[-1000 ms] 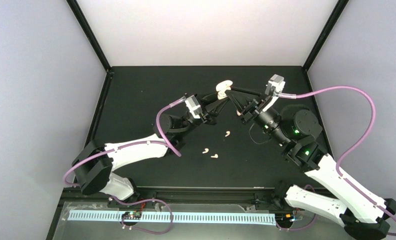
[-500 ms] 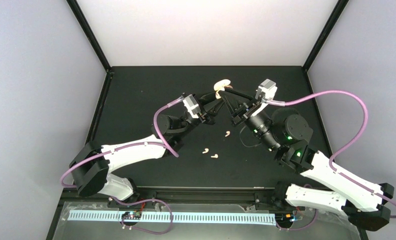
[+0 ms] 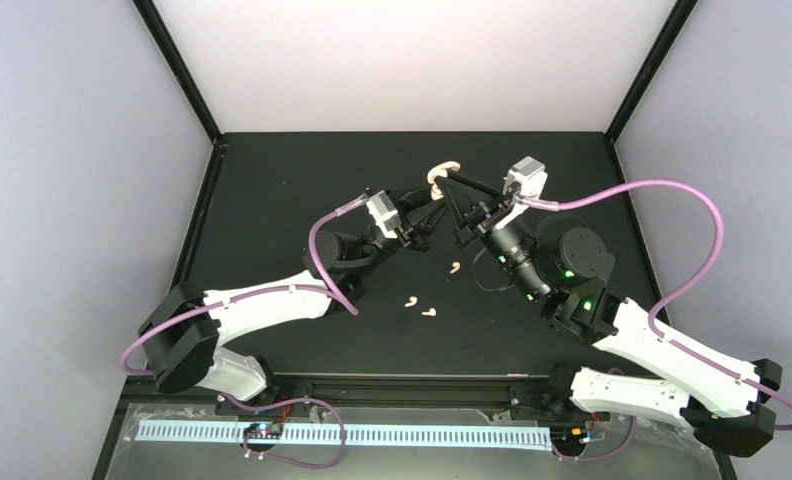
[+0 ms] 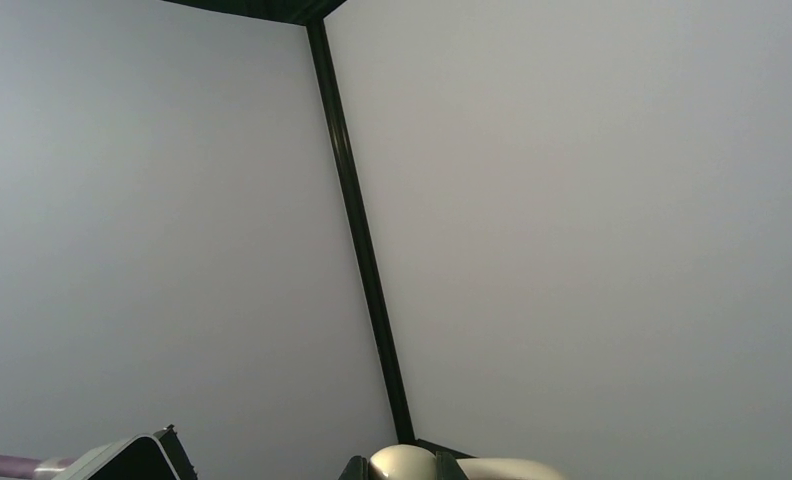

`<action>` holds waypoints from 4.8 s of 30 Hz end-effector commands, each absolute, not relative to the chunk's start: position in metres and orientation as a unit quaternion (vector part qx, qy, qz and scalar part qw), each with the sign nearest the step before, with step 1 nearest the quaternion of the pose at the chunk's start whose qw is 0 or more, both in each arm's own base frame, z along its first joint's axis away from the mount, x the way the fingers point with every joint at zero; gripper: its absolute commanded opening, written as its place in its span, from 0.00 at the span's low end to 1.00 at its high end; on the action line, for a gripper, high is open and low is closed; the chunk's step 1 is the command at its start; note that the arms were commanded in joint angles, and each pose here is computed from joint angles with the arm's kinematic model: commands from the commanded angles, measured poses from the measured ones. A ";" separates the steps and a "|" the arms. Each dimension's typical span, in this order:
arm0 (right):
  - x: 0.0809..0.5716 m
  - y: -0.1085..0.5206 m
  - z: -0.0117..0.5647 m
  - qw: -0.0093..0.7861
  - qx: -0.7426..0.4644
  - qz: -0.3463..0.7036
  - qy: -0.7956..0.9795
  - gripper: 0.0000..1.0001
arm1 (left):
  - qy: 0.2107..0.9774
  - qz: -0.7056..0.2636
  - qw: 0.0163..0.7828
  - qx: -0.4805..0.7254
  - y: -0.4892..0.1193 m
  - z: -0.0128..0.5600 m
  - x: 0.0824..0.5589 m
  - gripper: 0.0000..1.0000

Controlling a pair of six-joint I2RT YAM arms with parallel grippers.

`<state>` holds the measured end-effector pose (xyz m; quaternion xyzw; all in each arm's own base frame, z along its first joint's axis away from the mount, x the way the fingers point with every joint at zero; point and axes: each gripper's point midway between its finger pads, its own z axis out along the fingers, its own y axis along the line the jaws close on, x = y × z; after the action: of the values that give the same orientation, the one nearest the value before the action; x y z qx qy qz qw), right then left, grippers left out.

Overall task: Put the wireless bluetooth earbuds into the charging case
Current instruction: Place the earbud in the charging case.

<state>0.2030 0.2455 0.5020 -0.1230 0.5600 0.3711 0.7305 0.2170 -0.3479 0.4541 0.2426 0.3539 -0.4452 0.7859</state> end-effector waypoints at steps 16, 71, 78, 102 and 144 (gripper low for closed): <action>0.207 0.236 0.508 0.741 -0.094 0.364 0.557 0.10 | 0.322 -0.462 0.798 0.213 -0.329 0.478 0.204 0.02; 0.203 0.238 0.497 0.717 -0.108 0.370 0.580 0.10 | 0.318 -0.441 0.807 0.233 -0.332 0.485 0.203 0.02; 0.203 0.239 0.494 0.715 -0.109 0.370 0.584 0.10 | 0.315 -0.445 0.805 0.234 -0.333 0.486 0.201 0.02; 0.202 0.244 0.490 0.704 -0.119 0.376 0.591 0.10 | 0.302 -0.446 0.806 0.244 -0.330 0.487 0.193 0.02; 0.195 0.245 0.494 0.701 -0.134 0.387 0.584 0.23 | 0.322 -0.449 0.802 0.225 -0.334 0.481 0.205 0.01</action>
<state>0.1994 0.2463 0.4863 -0.1320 0.5910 0.3809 0.6987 0.2142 -0.3429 0.4581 0.2430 0.3558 -0.4378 0.7891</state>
